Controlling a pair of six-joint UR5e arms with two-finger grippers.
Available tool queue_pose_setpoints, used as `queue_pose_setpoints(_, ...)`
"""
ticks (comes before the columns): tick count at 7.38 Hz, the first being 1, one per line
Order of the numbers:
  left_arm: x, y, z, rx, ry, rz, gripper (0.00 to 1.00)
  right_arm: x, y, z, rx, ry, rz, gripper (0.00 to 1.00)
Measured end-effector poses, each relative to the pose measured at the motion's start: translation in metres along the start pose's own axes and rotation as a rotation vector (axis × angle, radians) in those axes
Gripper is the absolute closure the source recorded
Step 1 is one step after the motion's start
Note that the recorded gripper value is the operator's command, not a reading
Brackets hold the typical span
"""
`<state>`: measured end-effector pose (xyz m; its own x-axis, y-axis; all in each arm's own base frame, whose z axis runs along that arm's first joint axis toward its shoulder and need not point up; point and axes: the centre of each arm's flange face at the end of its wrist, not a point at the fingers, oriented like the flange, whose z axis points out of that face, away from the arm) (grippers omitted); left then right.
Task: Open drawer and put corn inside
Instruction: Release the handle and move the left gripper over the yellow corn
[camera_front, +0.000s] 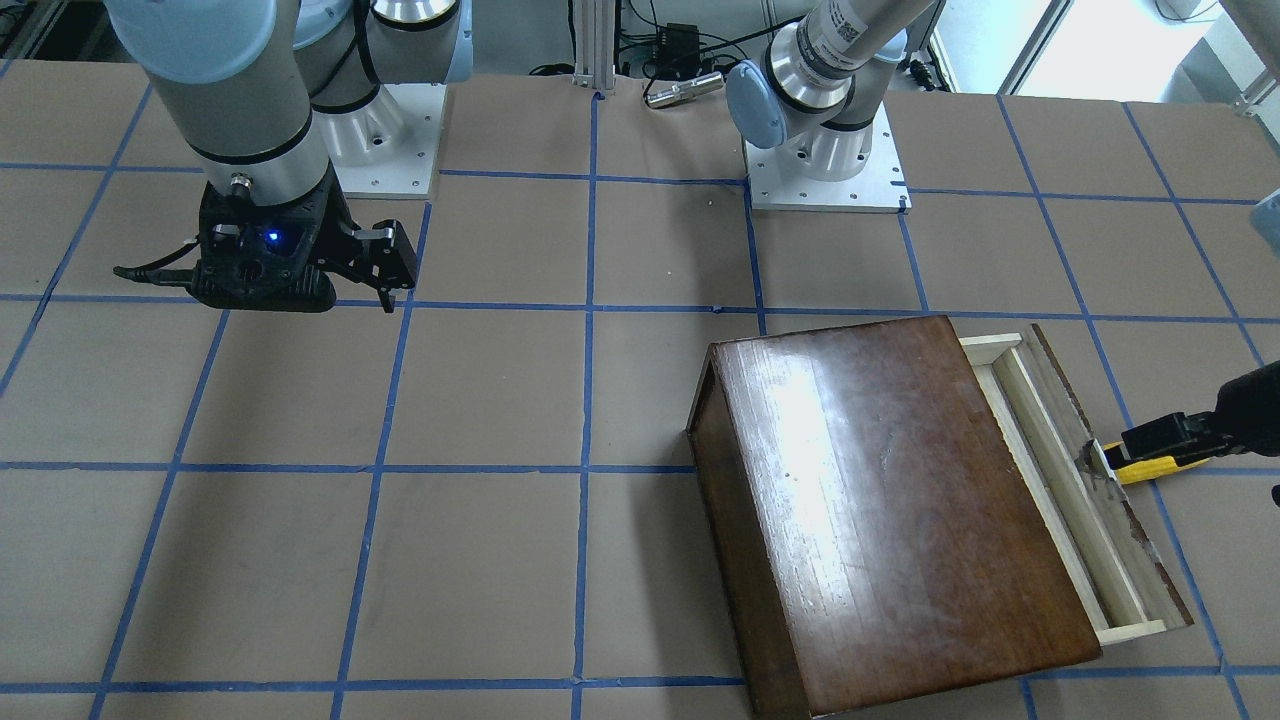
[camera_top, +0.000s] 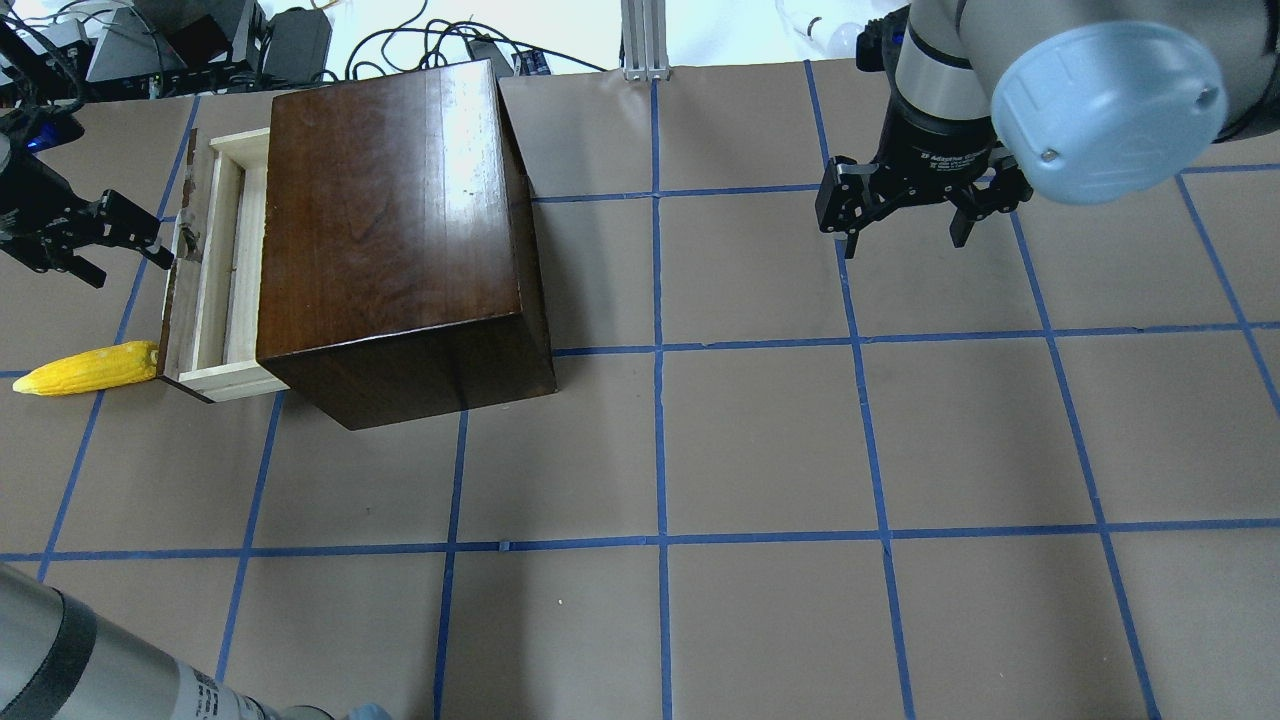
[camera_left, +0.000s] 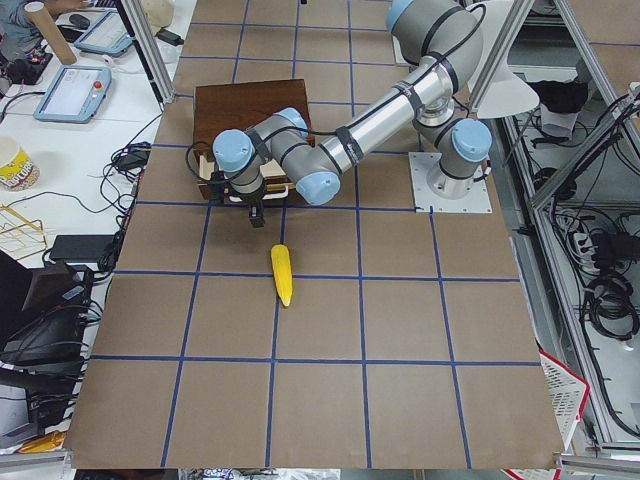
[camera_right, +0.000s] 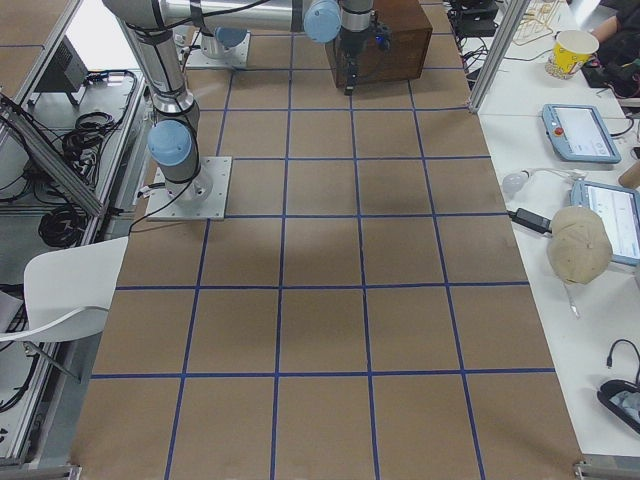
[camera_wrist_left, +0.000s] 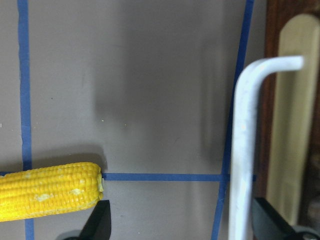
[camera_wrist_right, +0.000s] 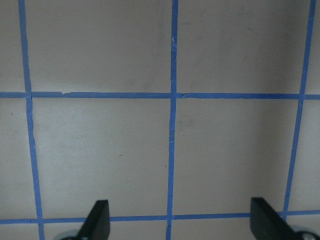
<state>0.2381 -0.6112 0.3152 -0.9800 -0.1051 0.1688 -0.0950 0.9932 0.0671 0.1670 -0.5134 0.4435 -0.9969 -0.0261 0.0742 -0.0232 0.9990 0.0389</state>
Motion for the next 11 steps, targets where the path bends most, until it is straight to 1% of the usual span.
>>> queue_pose_setpoints(1,-0.001,0.002,-0.004,-0.005,-0.014,0.002,0.0,0.0,0.0,0.0,0.0,0.0,0.0,0.0)
queue_pose_setpoints(3,-0.028,0.014,-0.013,-0.03,-0.072,0.024,0.0,0.0,0.0,0.0,-0.001,0.0,0.0,0.0)
queue_pose_setpoints(4,-0.043,0.021,-0.015,-0.046,-0.092,0.059,0.0,0.0,0.0,0.0,-0.001,0.0,0.0,0.0)
queue_pose_setpoints(6,-0.057,0.028,-0.012,-0.082,-0.13,0.162,0.0,0.0,0.0,0.0,-0.001,0.0,0.0,0.0)
queue_pose_setpoints(9,-0.068,0.023,-0.001,-0.087,-0.166,0.357,0.0,0.0,0.0,0.0,-0.001,-0.001,0.0,0.0)
queue_pose_setpoints(10,-0.068,0.023,0.003,-0.09,-0.165,0.384,0.0,0.0,0.0,0.0,-0.001,-0.001,0.0,0.0)
queue_pose_setpoints(11,-0.069,0.024,0.005,-0.087,-0.167,0.353,0.0,0.0,0.0,0.0,-0.001,-0.001,0.0,0.0)
